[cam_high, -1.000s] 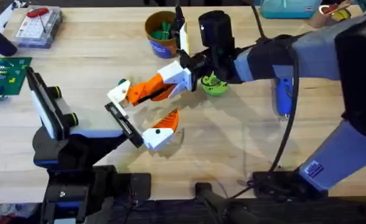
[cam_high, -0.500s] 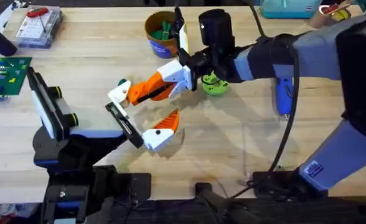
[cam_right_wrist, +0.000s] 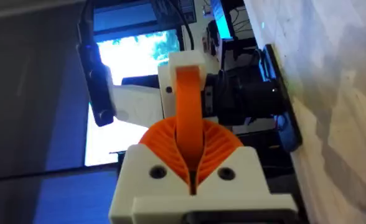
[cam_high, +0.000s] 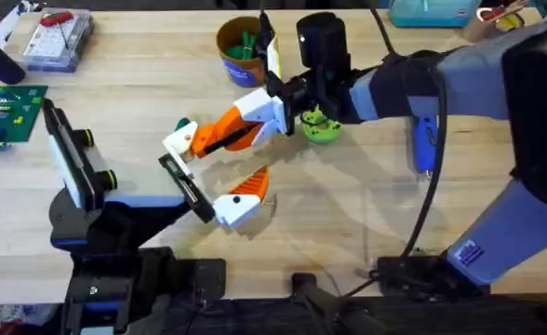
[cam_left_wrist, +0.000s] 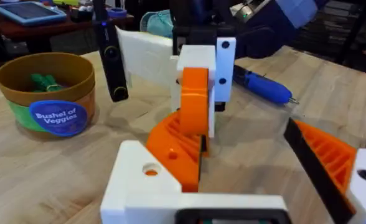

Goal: Pick up the gripper from the table and insert it into the empty holder that is missing its gripper. Then pick up a screw, insert it into the mounting hole, and use the screwdriver to tighten it. Finally, clean up the table by picking up the vegetable and placing it into the bucket.

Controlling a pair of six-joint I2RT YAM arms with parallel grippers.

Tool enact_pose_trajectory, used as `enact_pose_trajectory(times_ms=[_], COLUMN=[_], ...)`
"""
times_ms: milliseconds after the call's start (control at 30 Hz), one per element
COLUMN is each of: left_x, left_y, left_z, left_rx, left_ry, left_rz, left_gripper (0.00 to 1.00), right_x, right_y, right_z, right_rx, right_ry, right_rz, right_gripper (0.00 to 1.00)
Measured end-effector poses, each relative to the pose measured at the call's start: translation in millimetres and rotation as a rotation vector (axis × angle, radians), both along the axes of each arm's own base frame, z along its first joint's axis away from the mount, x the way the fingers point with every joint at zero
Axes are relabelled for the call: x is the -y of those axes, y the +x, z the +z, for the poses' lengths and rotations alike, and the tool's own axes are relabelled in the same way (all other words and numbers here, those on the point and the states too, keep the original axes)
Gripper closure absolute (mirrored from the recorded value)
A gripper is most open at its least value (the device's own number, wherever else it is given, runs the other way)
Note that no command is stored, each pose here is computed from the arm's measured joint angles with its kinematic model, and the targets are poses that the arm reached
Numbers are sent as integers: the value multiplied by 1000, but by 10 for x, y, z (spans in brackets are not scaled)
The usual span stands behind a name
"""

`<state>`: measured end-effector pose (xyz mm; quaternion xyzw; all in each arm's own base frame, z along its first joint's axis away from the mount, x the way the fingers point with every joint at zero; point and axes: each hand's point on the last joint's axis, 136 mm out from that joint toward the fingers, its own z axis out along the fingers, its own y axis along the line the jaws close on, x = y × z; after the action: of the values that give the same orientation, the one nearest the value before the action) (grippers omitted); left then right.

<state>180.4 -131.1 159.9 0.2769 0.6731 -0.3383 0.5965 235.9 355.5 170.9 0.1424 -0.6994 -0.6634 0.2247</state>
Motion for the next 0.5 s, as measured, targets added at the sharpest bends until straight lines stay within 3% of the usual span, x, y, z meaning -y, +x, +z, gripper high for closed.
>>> enact_pose_trajectory(times_ms=[200, 500], left_x=[-7, -7], left_y=[7, 0], left_z=[20, 9], left_rx=[26, 24], left_ry=[13, 16], left_rz=[5, 1], left_gripper=[6, 6], right_x=[-23, -29], right_y=[23, 13], right_z=[77, 64], right_rx=[119, 142], right_ry=[75, 90], right_rz=[2, 8], right_gripper=[983, 983])
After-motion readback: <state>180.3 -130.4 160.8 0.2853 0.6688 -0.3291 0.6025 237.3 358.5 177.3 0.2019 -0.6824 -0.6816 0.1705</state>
